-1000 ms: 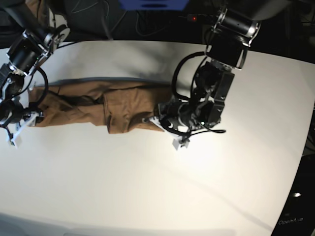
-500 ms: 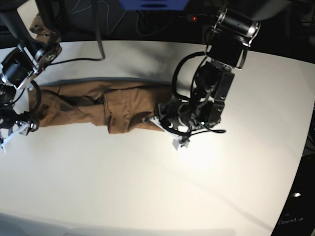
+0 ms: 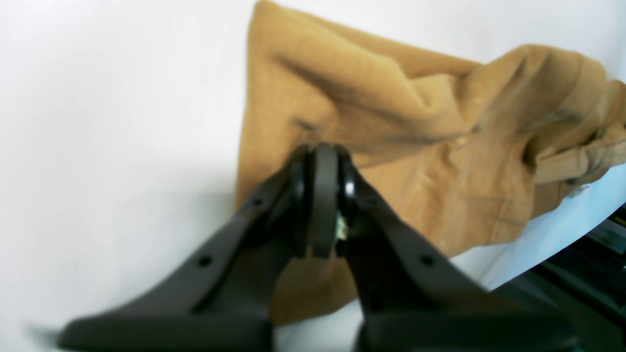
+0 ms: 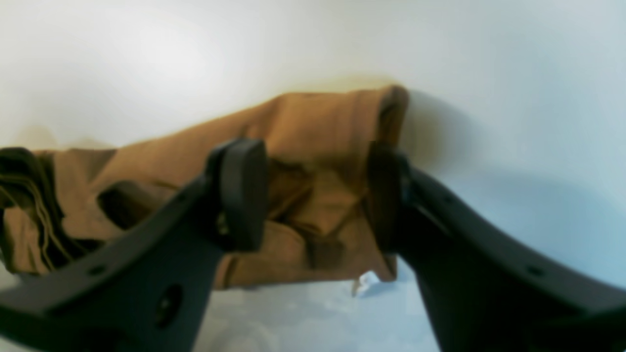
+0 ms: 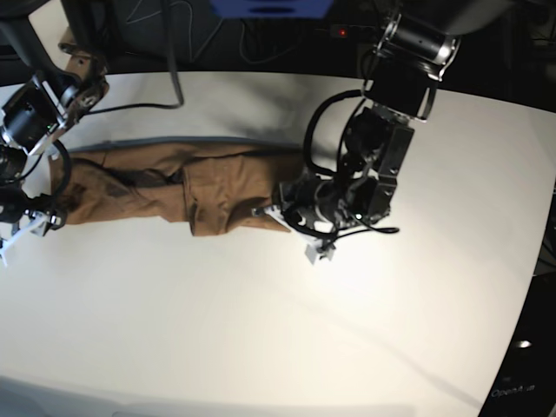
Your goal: Fold the T-shirt properly
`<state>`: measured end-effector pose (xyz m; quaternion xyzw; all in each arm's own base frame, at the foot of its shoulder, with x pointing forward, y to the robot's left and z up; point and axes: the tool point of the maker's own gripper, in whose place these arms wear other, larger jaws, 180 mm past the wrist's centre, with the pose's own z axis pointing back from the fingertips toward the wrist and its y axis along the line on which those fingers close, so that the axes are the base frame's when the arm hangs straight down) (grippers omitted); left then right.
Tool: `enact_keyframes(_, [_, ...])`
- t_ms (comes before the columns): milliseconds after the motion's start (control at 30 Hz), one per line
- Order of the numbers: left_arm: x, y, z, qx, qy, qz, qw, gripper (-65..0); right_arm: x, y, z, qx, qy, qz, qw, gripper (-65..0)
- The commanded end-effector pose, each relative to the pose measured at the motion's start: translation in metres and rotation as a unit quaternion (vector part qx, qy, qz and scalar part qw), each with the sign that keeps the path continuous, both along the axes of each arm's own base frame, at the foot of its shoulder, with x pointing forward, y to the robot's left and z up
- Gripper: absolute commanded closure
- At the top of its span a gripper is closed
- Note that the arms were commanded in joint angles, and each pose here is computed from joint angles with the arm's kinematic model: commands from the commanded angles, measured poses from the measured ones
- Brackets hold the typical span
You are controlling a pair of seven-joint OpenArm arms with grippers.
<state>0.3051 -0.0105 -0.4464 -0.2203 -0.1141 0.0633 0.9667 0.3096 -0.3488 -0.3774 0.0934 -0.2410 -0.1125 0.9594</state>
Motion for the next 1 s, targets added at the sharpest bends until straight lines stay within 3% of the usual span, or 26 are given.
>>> enact_keyframes(0, [-0.017, 0.013, -0.014, 0.033, 0.035, -0.004, 0.999, -2.2, 0.01, -0.01, 0.017, -0.013, -0.025, -0.003, 0.9996, -33.7])
enact_keyframes(167, [-0.024, 0.013, -0.019, 0.033, 0.042, -0.004, 0.999, -2.2, -0.001, -0.009, -0.003, 0.009, 0.005, -0.002, 0.9999, -34.2])
enact_keyframes(367, [-0.024, 0.013, -0.018, 0.033, 0.041, -0.004, 0.999, -2.2, -0.012, -0.017, -0.015, 0.023, 0.032, -0.005, 0.9992, -47.3])
enact_keyframes(967, [-0.025, 0.013, -0.019, 0.033, 0.043, -0.004, 0.999, -2.2, -0.033, -0.023, -0.025, 0.015, 0.056, -0.007, 0.9983, -47.7])
